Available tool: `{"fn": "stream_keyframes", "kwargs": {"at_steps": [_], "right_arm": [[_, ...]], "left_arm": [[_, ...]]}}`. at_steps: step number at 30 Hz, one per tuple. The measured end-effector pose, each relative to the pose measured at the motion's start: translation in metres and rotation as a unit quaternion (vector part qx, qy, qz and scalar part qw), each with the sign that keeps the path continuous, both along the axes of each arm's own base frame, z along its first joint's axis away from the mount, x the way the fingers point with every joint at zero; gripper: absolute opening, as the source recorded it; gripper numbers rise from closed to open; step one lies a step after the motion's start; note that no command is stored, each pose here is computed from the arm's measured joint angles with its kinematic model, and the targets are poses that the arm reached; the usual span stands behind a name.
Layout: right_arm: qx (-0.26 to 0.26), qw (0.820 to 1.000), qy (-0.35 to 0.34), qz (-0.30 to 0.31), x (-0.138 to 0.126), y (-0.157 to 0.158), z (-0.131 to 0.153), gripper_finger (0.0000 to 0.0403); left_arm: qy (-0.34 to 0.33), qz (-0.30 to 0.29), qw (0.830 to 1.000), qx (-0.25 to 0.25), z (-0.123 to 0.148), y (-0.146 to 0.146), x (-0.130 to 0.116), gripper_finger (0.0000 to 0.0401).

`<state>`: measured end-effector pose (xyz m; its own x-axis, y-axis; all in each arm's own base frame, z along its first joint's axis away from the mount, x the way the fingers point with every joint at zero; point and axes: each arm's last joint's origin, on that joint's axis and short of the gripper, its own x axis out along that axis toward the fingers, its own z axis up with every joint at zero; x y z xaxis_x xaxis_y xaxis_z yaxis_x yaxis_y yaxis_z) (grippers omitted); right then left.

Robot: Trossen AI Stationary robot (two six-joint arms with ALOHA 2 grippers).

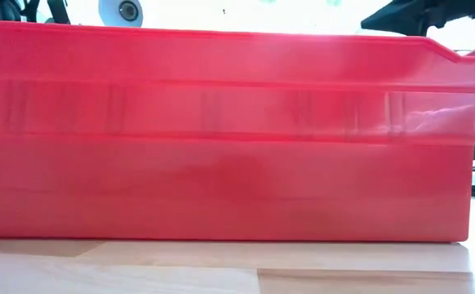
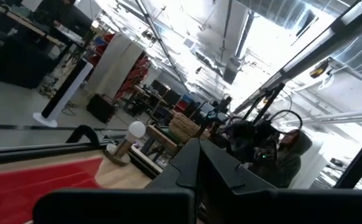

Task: Sort batteries
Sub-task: Return to Home Position

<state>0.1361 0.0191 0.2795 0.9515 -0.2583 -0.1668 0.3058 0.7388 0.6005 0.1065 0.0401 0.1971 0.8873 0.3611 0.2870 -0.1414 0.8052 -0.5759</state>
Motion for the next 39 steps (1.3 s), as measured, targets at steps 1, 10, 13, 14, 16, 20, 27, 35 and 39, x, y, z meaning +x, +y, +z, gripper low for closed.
{"fn": "stream_keyframes", "kwargs": {"at_steps": [1, 10, 13, 14, 16, 20, 27, 35, 39], "right_arm": [[-0.005, 1.000, -0.027, 0.005, 0.001, -0.002, -0.006, 0.0001], [-0.085, 0.995, -0.038, 0.034, -0.005, -0.035, -0.038, 0.0000], [-0.088, 0.995, -0.018, 0.050, -0.007, -0.043, -0.054, 0.0000], [-0.084, 0.995, -0.011, 0.056, -0.008, -0.045, -0.061, 0.0000], [-0.076, 0.995, -0.001, 0.064, -0.010, -0.048, -0.076, 0.0000], [-0.084, 0.992, -0.041, 0.080, -0.013, -0.050, -0.089, 0.0000], [-0.056, 0.992, -0.050, 0.098, -0.016, -0.045, -0.105, 0.0000], [-0.097, 0.988, -0.060, 0.108, -0.015, -0.028, -0.112, 0.0000], [-0.123, 0.984, -0.044, 0.122, -0.014, -0.025, -0.115, 0.0000]], "left_arm": [[0.002, 0.000, 1.000, 0.000, 0.000, 0.000, 0.000, 0.0000], [0.040, 0.012, 0.999, 0.033, -0.005, 0.000, 0.001, 0.0001], [0.042, 0.012, 0.998, 0.034, -0.005, 0.000, 0.001, 0.0001], [0.045, 0.012, 0.998, 0.033, -0.005, 0.001, 0.001, 0.0001], [0.046, 0.012, 0.998, 0.033, -0.006, 0.001, 0.001, 0.0001], [0.046, 0.012, 0.998, 0.033, -0.006, 0.001, 0.001, 0.0001], [0.046, 0.012, 0.998, 0.033, -0.005, 0.001, 0.001, 0.0001], [0.044, 0.013, 0.998, 0.034, -0.005, 0.000, 0.001, 0.0001], [0.041, 0.013, 0.998, 0.034, -0.005, 0.000, 0.000, 0.0001]]}}
